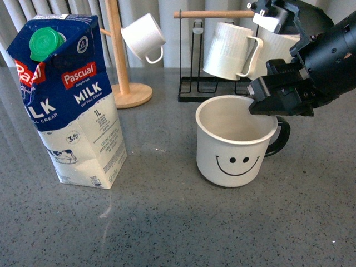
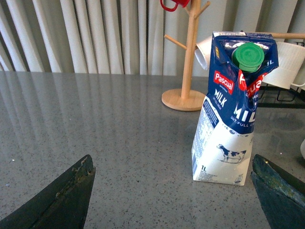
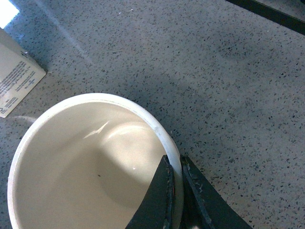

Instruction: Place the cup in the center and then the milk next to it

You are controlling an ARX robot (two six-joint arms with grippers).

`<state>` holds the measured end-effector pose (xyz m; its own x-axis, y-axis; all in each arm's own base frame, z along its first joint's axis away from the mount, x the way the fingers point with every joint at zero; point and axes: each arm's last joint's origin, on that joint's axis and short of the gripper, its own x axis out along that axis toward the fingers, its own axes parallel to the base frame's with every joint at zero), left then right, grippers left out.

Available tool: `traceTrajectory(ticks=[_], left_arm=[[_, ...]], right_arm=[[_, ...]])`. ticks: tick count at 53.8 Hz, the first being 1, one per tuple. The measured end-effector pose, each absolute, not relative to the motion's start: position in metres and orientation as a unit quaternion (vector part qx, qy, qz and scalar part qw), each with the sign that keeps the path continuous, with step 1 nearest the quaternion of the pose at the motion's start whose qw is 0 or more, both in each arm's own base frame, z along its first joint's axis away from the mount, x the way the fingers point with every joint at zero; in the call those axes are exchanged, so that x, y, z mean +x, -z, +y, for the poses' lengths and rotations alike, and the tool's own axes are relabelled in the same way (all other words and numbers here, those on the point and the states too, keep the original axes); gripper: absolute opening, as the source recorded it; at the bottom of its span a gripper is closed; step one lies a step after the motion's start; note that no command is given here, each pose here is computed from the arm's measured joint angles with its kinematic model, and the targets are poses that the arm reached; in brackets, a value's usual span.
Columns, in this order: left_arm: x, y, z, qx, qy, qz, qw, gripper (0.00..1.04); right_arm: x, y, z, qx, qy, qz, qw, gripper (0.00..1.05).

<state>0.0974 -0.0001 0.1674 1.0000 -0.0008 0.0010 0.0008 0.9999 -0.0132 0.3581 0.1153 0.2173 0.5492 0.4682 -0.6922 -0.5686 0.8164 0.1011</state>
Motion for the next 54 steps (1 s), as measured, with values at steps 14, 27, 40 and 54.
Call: traceTrajectory(ticks=[14,27,40,54], left_arm=[[0.097,-0.168,0.0,-0.007,0.0,-0.001,1.0,0.98],[0.097,-0.167,0.0,-0.007,0.0,0.0,1.0,0.98],[0.097,-0.167,0.0,-0.007,0.0,0.0,1.0,0.98],[0.097,-0.168,0.0,-0.007,0.0,-0.001,1.0,0.98]], right_arm=[[0.357,-0.215,0.12,-0.083,-0.304,0.372,0.873,0.11],[0.357,-0.215,0.12,-0.087,-0.304,0.367,0.875,0.44],[0.357,-0.223,0.119,-0.088,-0.302,0.348,0.883,0.82],[0.346,-0.278,0.098,-0.063,-0.253,0.236,0.936,0.98]])
